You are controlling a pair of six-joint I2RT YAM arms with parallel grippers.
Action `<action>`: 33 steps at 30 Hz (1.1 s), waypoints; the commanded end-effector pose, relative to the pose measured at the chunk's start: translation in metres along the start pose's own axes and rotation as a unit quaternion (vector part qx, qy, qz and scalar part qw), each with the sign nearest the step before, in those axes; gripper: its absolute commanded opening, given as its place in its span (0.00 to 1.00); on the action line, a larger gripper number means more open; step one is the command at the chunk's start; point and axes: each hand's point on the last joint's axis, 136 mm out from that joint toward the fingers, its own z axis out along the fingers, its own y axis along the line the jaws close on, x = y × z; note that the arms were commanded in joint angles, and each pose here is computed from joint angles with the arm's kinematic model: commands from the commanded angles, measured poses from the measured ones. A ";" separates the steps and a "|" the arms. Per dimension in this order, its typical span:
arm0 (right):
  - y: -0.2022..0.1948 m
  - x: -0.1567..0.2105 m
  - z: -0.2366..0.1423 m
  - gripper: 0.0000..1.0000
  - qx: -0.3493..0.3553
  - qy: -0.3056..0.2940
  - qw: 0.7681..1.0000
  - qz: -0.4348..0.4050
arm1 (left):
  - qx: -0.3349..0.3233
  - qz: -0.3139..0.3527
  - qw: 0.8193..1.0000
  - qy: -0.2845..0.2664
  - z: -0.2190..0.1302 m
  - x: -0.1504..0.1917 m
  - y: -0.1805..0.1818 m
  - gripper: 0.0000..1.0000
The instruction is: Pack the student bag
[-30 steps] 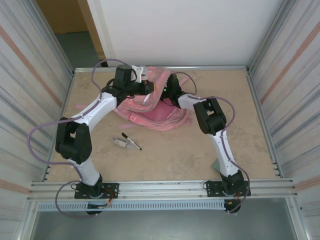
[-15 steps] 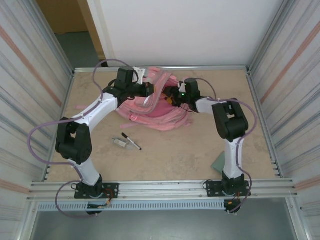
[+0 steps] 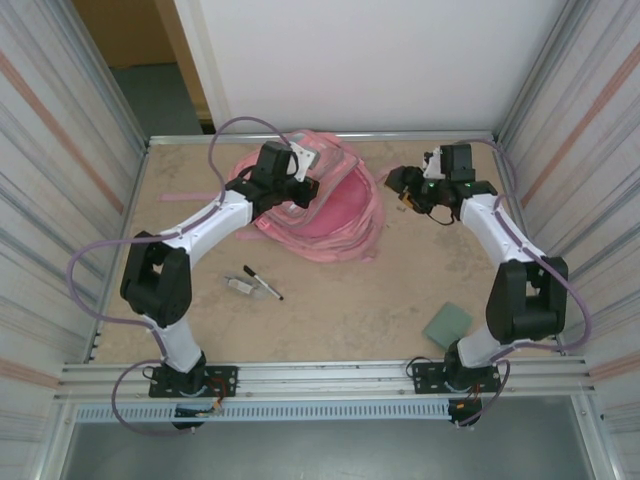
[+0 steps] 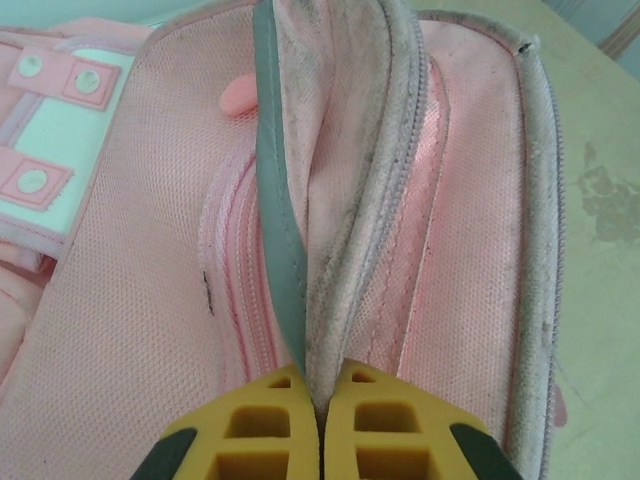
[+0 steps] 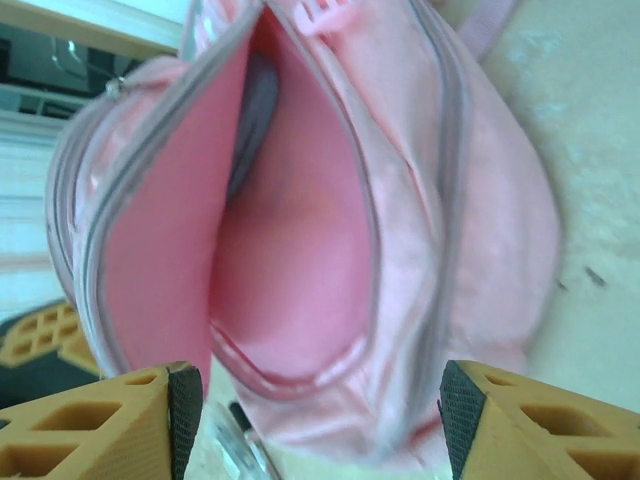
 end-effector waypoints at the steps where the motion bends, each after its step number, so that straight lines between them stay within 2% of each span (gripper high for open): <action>1: -0.043 0.035 -0.023 0.65 0.076 0.042 0.996 0.023 | -0.061 0.013 0.998 0.009 0.016 0.015 0.031 0.00; 3: -0.077 0.027 -0.051 0.68 0.155 -0.006 0.987 0.036 | -0.076 0.024 0.997 0.024 0.021 0.023 0.037 0.00; 5: -0.121 0.020 -0.091 0.81 0.272 -0.070 0.958 0.052 | -0.085 0.052 0.994 0.039 0.025 0.030 0.039 0.00; 6: -0.136 0.022 -0.108 0.83 0.316 -0.090 0.942 0.067 | -0.085 0.077 0.992 0.044 0.028 0.034 0.034 0.00; 7: -0.147 0.028 -0.124 0.87 0.347 -0.102 0.929 0.082 | -0.096 0.114 0.988 0.046 0.031 0.036 0.032 0.02; 8: -0.155 0.036 -0.136 0.97 0.369 -0.110 0.918 0.090 | -0.108 0.153 0.981 0.047 0.035 0.038 0.026 0.07; 10: -0.170 0.057 -0.153 0.99 0.396 -0.129 0.899 0.132 | -0.127 0.211 0.968 0.042 0.038 0.040 0.015 0.13; 11: -0.179 0.074 -0.158 0.99 0.394 -0.131 0.894 0.169 | -0.124 0.227 0.965 0.036 0.037 0.038 0.006 0.17; 13: -0.186 0.098 -0.151 0.99 0.354 -0.115 0.903 0.217 | -0.103 0.232 0.967 0.019 0.032 0.034 -0.010 0.26; 16: -0.193 0.124 -0.131 0.99 0.284 -0.088 0.914 0.277 | -0.037 0.205 0.978 -0.010 0.019 0.025 -0.037 0.62; 18: -0.194 0.141 -0.125 1.00 0.273 -0.056 0.912 0.302 | -0.004 0.170 0.985 -0.016 0.008 0.019 -0.051 0.68; 21: -0.189 0.164 -0.119 0.99 0.276 -0.020 0.909 0.311 | 0.054 0.116 0.992 -0.015 -0.012 0.018 -0.078 0.70; 23: -0.193 0.176 -0.119 0.99 0.297 -0.014 0.906 0.302 | 0.084 0.109 0.990 -0.015 -0.022 0.025 -0.097 0.71; 26: -0.204 0.193 -0.112 0.99 0.310 0.000 0.899 0.311 | 0.081 0.113 0.990 -0.008 -0.032 0.037 -0.111 0.72; 29: -0.213 0.205 -0.100 0.99 0.308 0.012 0.895 0.322 | 0.089 0.086 0.992 0.010 -0.037 0.051 -0.121 0.72; 33: -0.210 0.204 -0.086 0.99 0.300 0.017 0.904 0.304 | 0.120 0.056 0.991 0.020 -0.037 0.068 -0.137 0.71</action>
